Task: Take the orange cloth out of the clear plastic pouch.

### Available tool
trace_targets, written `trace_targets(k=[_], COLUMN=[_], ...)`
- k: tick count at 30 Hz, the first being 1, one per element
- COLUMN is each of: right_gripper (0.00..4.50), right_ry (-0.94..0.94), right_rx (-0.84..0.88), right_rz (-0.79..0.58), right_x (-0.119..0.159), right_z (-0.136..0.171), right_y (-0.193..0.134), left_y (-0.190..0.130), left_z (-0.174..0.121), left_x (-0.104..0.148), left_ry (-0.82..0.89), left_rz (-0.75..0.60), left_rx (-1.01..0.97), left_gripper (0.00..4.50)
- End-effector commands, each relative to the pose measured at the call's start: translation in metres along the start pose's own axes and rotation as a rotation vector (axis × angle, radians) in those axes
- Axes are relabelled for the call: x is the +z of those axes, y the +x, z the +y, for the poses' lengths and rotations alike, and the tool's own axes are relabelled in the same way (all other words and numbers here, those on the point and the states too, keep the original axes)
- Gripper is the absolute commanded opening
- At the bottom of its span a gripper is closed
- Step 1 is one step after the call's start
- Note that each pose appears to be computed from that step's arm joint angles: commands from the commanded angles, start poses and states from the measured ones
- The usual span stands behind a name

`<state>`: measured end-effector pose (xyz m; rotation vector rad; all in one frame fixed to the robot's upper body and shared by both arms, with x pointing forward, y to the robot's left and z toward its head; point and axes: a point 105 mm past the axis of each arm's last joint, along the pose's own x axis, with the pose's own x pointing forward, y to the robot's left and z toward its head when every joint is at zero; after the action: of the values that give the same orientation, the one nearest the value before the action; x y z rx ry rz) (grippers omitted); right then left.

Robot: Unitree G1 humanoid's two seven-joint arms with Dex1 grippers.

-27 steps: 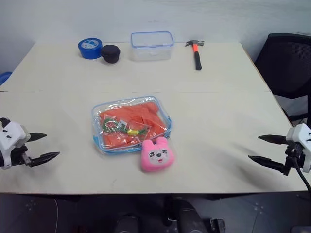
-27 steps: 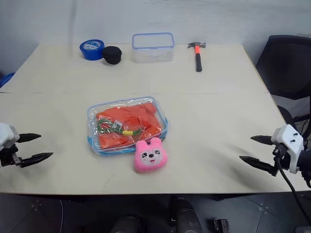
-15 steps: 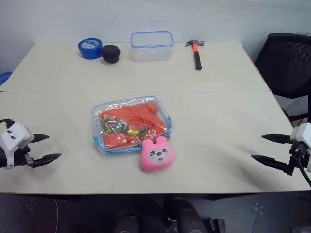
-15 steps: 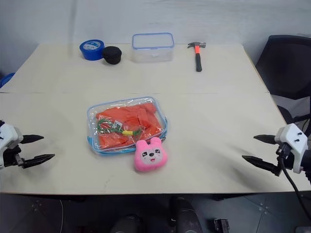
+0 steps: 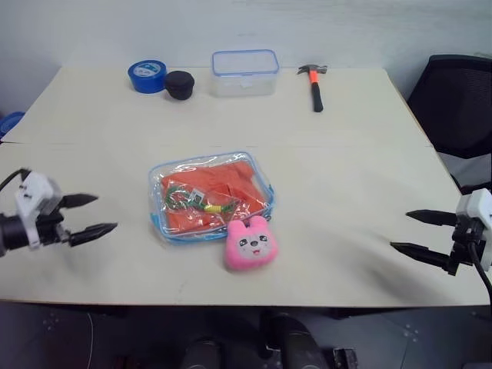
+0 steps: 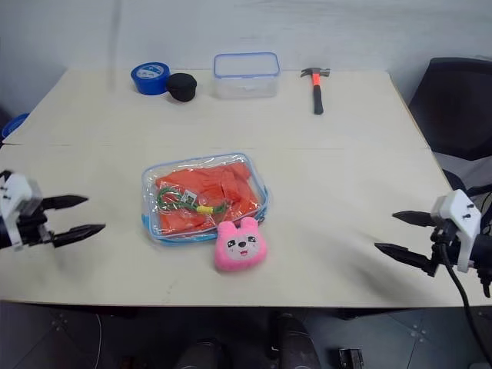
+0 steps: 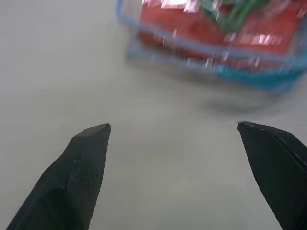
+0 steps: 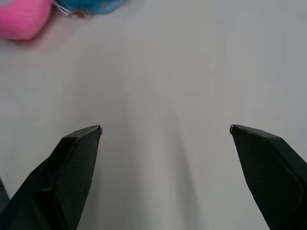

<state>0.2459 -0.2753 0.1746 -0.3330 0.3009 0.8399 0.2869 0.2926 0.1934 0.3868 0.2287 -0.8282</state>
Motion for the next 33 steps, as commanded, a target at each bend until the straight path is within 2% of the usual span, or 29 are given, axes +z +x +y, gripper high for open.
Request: trace_targets(k=[1, 5, 8, 12, 18, 21, 29, 32, 33], right_gripper=[4.50, 4.50, 4.50, 4.50, 4.50, 4.50, 4.50, 4.50, 4.50], right_ry=[-0.057, -0.143, -0.193, -0.221, -0.238, -0.240, -0.248, -0.256, -0.258], right_rx=[0.064, 0.142, 0.170, 0.209, 0.182, 0.149, 0.133, 0.150, 0.158], right_rz=[-0.060, -0.100, -0.138, -0.188, -0.218, -0.214, -0.195, -0.192, -0.193], right_x=[0.029, 0.050, 0.064, 0.078, 0.087, 0.087, 0.082, 0.082, 0.082], right_z=[0.017, 0.045, 0.059, 0.077, 0.084, 0.082, 0.081, 0.079, 0.080], right_y=[0.008, 0.035, 0.053, 0.073, 0.083, 0.083, 0.081, 0.084, 0.085], left_y=[0.024, 0.063, 0.093, 0.136, 0.170, 0.173, 0.166, 0.152, 0.147], left_z=[-0.017, -0.034, -0.036, -0.043, -0.047, -0.047, -0.046, -0.038, -0.034], left_x=[0.033, 0.057, 0.066, 0.062, 0.050, 0.048, 0.050, 0.051, 0.050], left_ry=[0.076, 0.245, 0.365, 0.522, 0.631, 0.635, 0.584, 0.509, 0.482], left_rz=[-0.046, -0.019, 0.009, 0.065, 0.124, 0.118, 0.074, 0.060, 0.058], left_rx=[-0.156, -0.337, -0.406, -0.502, -0.564, -0.590, -0.627, -0.567, -0.531], left_gripper=[4.46, 4.46, 4.46, 4.46, 4.46, 3.83, 1.28, 0.31, 0.13])
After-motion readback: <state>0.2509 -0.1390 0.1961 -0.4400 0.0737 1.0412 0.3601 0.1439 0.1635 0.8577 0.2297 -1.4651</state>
